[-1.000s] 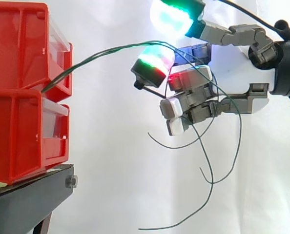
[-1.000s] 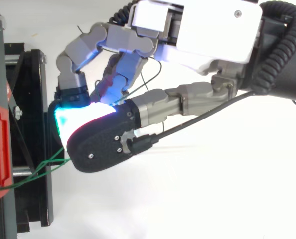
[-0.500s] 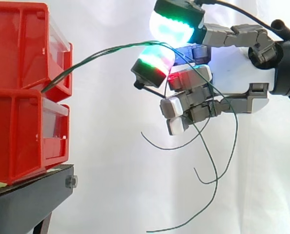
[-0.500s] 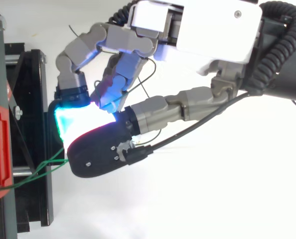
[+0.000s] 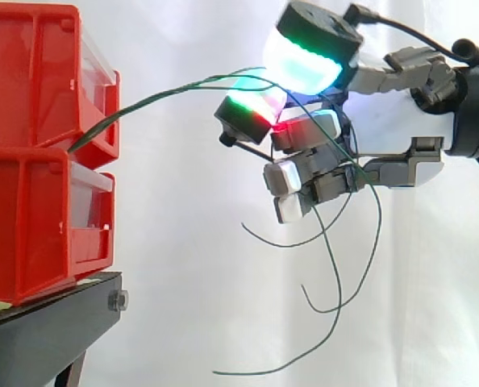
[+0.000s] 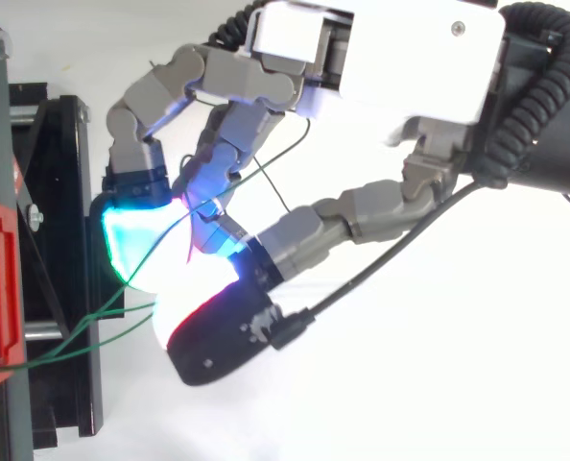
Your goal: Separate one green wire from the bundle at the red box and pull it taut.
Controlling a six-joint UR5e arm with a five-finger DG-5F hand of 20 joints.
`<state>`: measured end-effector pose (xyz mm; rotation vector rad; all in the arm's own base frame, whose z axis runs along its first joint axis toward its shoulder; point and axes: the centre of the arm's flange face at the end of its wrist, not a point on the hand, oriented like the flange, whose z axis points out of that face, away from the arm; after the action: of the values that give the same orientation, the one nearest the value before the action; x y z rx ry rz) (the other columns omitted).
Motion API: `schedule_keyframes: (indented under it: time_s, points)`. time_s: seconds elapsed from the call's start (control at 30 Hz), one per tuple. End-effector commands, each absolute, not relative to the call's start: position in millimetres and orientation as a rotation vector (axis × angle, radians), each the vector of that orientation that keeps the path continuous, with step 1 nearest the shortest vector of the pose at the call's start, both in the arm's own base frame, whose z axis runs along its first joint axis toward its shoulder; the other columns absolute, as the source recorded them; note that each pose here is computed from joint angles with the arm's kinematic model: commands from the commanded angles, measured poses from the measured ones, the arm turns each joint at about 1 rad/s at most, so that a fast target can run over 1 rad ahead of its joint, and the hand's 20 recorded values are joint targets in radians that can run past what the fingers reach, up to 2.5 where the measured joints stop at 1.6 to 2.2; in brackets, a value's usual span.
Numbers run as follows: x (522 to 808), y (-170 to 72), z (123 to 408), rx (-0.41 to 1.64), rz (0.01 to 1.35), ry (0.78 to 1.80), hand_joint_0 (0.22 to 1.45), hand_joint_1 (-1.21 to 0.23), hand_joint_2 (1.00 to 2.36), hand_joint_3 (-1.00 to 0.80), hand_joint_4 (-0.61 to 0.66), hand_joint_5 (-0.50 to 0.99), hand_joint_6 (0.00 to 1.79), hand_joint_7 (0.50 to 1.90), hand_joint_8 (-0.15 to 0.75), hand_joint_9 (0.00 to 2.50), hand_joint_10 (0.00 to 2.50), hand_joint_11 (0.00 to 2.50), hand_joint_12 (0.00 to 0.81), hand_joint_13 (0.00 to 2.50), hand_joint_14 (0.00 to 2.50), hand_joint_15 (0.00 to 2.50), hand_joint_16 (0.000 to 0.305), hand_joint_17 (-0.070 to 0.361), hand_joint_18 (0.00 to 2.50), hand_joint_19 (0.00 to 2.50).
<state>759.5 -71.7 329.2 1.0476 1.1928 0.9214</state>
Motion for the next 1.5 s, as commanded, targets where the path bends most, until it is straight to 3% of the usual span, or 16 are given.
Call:
schedule_keyframes:
  time_s: [0.0,0.23,0.5,0.7,0.77,0.83,1.2,1.3,1.33,1.47]
  points:
    - [759.5,-71.7,329.3,1.048,0.922,1.193,0.63,-0.93,1.0,-0.5,0.05,-0.18,0.94,0.99,0.22,1.15,0.01,1.46,0.376,0.92,0.03,0.84,0.052,0.117,0.74,0.7]
    - [759.7,-72.8,329.6,1.046,0.921,1.19,0.51,-0.79,1.0,-0.5,0.09,-0.18,0.92,0.99,0.262,1.19,0.01,1.45,0.4,0.95,0.02,0.85,0.057,0.128,0.76,0.72]
    - [759.7,-72.8,329.6,1.046,0.921,1.19,0.52,-0.6,1.0,-0.5,0.09,-0.17,0.9,1.0,0.259,1.22,0.01,1.44,0.407,0.97,0.03,0.86,0.057,0.129,0.75,0.74]
    - [759.7,-72.8,329.6,1.047,0.922,1.189,0.62,-0.73,1.01,-0.34,0.07,-0.18,0.9,1.04,0.237,1.19,0.01,1.46,0.384,0.95,0.03,0.87,0.054,0.123,0.73,0.75]
    - [759.5,-74.0,329.6,1.048,0.921,1.188,0.64,-0.79,1.01,-0.35,0.06,-0.18,0.9,1.01,0.235,1.16,0.02,1.44,0.382,0.94,0.03,0.85,0.054,0.121,0.72,0.73]
    - [759.6,-73.0,329.6,1.048,0.921,1.188,0.68,-0.9,1.0,-0.49,0.06,-0.19,0.91,0.98,0.233,1.13,0.01,1.41,0.379,0.92,0.03,0.83,0.053,0.12,0.73,0.69]
    - [760.1,-73.9,328.8,1.046,0.92,1.187,0.72,-0.96,1.0,-0.5,0.04,-0.18,0.91,0.97,0.186,1.12,0.02,1.39,0.365,0.91,0.03,0.81,0.05,0.113,0.76,0.65]
    - [759.7,-74.0,329.8,1.046,0.92,1.187,0.63,-0.9,1.0,-0.5,0.04,-0.18,0.9,0.98,0.192,1.14,0.02,1.38,0.366,0.92,0.03,0.82,0.05,0.112,0.75,0.68]
    - [759.8,-73.9,329.9,1.045,0.921,1.186,0.55,-0.79,1.0,-0.5,0.05,-0.18,0.89,0.98,0.199,1.17,0.02,1.38,0.378,0.93,0.03,0.83,0.052,0.117,0.75,0.7]
    - [759.8,-73.9,329.9,1.045,0.921,1.186,0.48,-0.63,1.0,-0.5,0.07,-0.17,0.87,0.97,0.211,1.21,0.02,1.39,0.402,0.98,0.02,0.83,0.058,0.13,0.78,0.71]
